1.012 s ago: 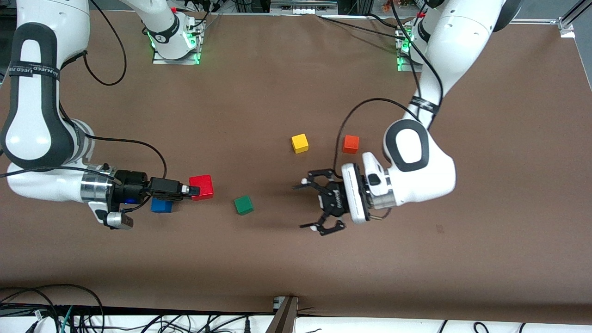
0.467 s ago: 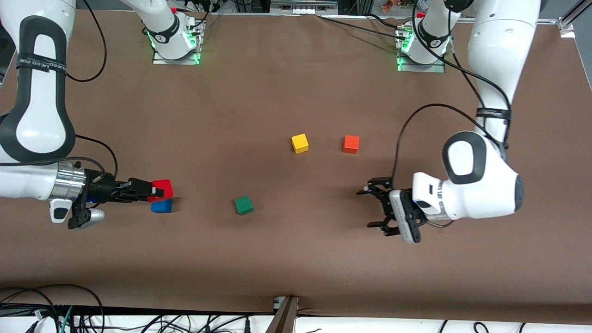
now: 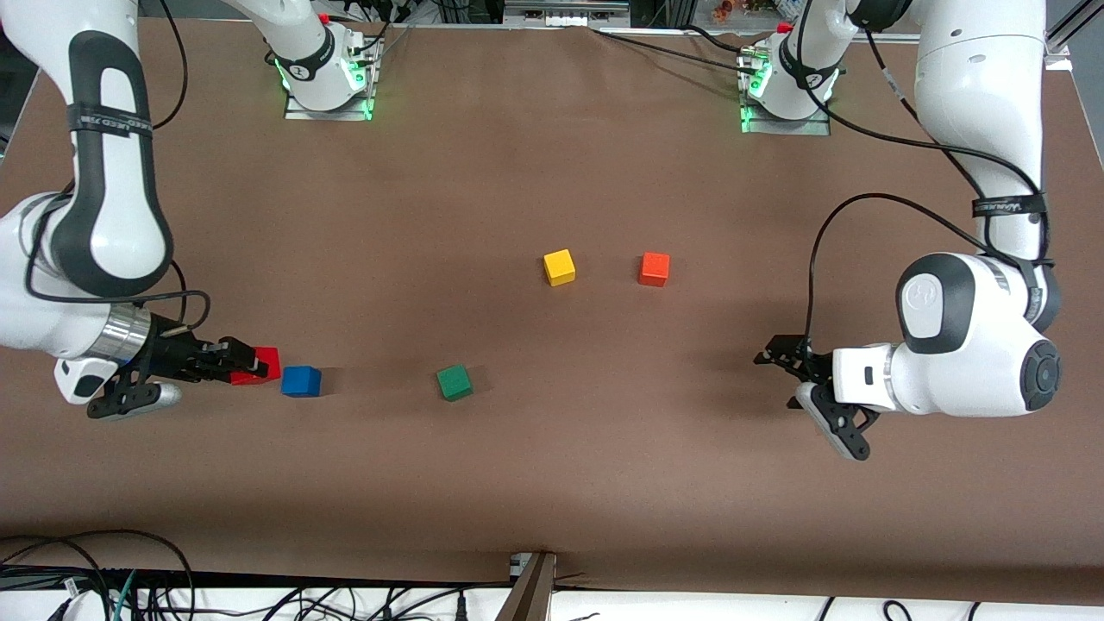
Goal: Pass red block to right arm, stack on blue
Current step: 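Move the red cube over the blue cube with the right gripper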
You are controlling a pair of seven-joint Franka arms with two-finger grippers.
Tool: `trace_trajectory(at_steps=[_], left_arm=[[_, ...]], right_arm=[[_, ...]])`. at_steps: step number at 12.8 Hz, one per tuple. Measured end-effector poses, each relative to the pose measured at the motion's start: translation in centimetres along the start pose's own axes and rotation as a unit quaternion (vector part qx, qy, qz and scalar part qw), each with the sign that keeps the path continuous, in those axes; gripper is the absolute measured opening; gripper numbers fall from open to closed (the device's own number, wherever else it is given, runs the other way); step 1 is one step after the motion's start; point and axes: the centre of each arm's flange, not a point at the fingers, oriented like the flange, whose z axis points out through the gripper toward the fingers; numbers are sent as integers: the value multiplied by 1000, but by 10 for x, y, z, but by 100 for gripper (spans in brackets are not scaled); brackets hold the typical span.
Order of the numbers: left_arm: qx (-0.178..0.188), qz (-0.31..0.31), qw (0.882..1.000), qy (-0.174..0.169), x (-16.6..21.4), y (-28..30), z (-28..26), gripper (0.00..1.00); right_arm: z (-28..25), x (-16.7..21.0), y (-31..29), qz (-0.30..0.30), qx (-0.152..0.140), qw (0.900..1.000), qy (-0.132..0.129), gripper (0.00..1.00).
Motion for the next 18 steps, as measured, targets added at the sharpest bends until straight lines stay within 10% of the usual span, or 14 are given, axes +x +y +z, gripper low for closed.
trace_trajectory(at_steps=[5, 10, 18], left_arm=[[108, -107, 988, -24, -24, 5, -78, 100], [137, -156, 978, 34, -84, -15, -186, 100], [126, -340, 932, -24, -125, 63, -241, 100]], right_arm=[[43, -54, 7, -12, -59, 997, 49, 56], [77, -78, 5, -31, -103, 992, 73, 56], [99, -70, 1, -34, -120, 989, 83, 56]])
